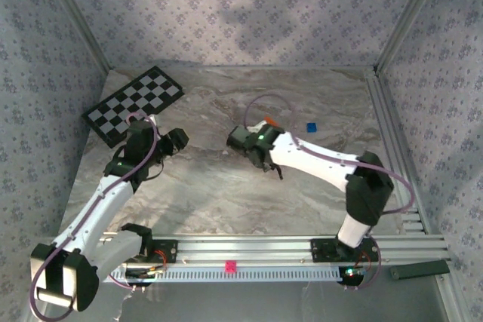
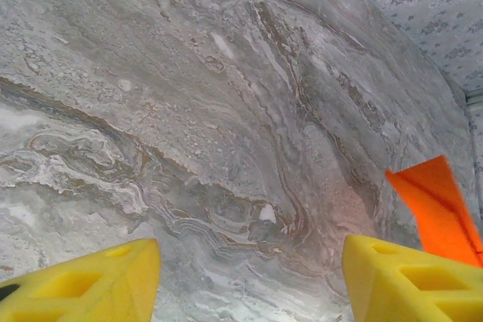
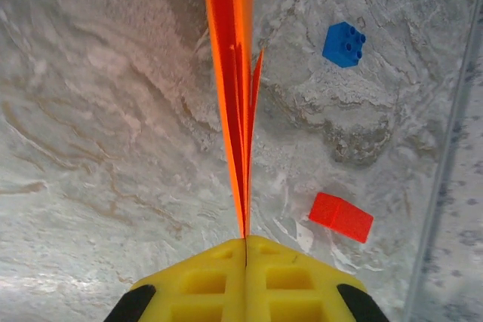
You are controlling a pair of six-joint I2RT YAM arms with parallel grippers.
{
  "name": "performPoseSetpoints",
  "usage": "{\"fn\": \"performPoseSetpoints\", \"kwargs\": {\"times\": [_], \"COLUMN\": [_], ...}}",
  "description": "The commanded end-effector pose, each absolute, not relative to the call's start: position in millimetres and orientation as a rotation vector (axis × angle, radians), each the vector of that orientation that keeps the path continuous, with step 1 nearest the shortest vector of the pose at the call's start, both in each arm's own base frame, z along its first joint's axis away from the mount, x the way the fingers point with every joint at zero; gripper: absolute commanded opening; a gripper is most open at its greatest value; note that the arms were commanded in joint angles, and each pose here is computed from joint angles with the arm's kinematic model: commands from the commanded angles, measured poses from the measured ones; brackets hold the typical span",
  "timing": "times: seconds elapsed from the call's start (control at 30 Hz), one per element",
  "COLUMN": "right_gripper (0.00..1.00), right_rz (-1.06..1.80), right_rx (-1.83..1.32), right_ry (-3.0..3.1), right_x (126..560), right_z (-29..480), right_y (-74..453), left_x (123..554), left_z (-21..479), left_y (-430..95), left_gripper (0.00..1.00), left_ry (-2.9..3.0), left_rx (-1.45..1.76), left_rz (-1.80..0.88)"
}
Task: Fold a paper plane with a square sheet of paper (pick it up from the middle)
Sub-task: Turn over the paper at the center of the table.
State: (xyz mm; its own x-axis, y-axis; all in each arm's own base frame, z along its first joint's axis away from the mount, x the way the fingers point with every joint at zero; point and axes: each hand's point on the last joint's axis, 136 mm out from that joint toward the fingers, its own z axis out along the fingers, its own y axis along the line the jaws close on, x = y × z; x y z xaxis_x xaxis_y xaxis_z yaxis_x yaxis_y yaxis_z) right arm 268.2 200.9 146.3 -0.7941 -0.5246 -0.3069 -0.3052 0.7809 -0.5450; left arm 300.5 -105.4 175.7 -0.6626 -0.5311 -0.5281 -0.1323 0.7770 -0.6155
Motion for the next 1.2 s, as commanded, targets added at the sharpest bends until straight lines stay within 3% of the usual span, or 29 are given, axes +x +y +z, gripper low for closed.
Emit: {"fn": "performPoseSetpoints", "kwargs": {"times": [0.0,0.33,0.47,0.67,0.93,1.17], "right_gripper": [0.03,0.13,0.28,0.35,0.21,0.14], "right_rz": [-0.800,-0.390,-0.220,0.188,0.754,0.841], "right_rx": [-0.761,-0.987,-0.913,-0.623,-0.131,0.001], "right_ry": [2.475,2.644,2.691,2.712,2.727,2.794], "right_x": [262.7,216.6,211.4,221.3,254.0,260.9], "right_z": [143.3,81.2,81.3,96.6,80.6,51.6], "right_y": [208.9,291.2,309.5,317.5,283.6,274.9], "left_x": [306.6,301.9,302.1,304.4,313.9,314.1], "left_z": [180.4,178.0,179.0,181.0,175.2,159.7], "left_y": [-97.6,-84.3,-85.5,-96.7,-127.4,-147.2], "left_gripper": [0.65,0.66,0.66,0.67,0.62,0.56], "left_ry": [2.217,2.246,2.253,2.268,2.337,2.413], "left_rx": [-0.539,-0.594,-0.578,-0.515,-0.440,-0.412], "left_rz": [-0.686,-0.699,-0.727,-0.795,-0.989,-1.061]}}
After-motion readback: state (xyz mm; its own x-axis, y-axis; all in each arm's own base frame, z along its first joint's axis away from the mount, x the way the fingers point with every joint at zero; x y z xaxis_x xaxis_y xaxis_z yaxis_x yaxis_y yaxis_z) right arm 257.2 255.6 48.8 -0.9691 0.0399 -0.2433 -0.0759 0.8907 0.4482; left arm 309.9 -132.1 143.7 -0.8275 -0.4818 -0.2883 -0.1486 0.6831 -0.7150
